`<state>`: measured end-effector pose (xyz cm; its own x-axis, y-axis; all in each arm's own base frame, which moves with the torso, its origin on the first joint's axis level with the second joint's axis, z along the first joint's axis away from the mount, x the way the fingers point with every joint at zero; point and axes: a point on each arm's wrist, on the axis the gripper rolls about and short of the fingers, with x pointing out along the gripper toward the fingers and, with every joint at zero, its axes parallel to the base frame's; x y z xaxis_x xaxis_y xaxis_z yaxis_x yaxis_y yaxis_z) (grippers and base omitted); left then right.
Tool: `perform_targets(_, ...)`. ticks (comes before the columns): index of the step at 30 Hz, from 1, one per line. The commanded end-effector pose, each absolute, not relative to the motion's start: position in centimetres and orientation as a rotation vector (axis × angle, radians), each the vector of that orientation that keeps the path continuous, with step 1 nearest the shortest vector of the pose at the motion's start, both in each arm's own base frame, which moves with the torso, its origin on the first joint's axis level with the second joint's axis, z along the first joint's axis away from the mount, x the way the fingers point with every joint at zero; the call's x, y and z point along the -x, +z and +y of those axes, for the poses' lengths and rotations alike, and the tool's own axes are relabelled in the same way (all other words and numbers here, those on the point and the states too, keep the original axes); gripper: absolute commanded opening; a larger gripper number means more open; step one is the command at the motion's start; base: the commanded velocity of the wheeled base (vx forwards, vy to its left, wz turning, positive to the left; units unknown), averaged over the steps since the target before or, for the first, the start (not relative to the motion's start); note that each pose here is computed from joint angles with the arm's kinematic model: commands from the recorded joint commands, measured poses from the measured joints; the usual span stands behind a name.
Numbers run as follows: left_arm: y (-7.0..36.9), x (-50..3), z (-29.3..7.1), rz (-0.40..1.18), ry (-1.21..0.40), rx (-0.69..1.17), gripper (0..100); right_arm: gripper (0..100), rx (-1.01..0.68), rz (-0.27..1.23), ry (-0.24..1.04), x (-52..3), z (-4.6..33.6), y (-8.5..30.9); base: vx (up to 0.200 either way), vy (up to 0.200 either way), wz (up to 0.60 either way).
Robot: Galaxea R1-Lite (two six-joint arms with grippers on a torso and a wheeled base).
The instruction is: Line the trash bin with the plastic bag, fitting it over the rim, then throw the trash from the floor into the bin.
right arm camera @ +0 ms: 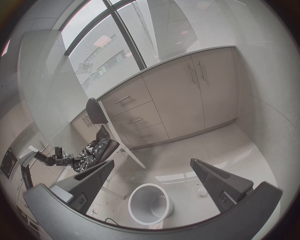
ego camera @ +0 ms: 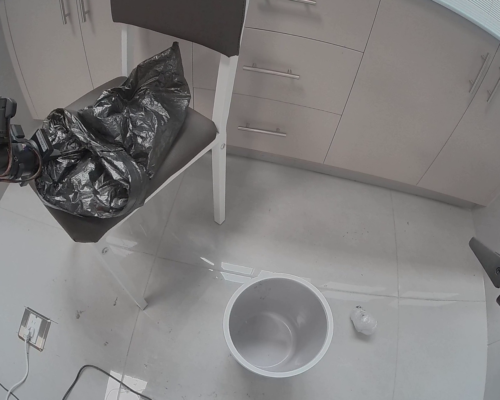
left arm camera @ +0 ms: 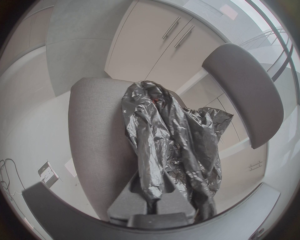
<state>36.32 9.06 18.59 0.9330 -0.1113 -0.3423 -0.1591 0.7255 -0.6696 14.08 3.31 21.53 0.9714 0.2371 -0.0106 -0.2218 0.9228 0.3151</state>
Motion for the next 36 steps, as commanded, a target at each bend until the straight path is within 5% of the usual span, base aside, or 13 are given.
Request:
perform_targets(1,19.5,-35.8,8.9,0.355,0.021,0.757,0,100,-0.318,0.048,0.237,-14.1,3.3,21.6,0.0,0.0,0.0)
perform_targets(10,21.5,-31.1,5.6,0.361,-0.097,0.74,0,100,-0.316,0.05,0.245,-14.0,3.4,21.5,0.0,0.0,0.0)
perform_targets(18,23.0,-20.7,-2.0,0.46,-0.675,0.687,0,100,-0.303,0.109,0.382,-13.4,5.4,20.6,0.0,0.0,0.0)
perform_targets(28,22.0,-15.6,-9.3,0.528,-1.135,0.452,0,100,-0.25,0.242,0.646,-15.4,12.1,19.1,0.0,0.0,0.0)
perform_targets(36,21.9,-16.2,-11.2,0.522,-1.213,0.437,0,100,-0.193,0.37,0.778,-15.2,16.5,15.4,0.0,0.0,0.0)
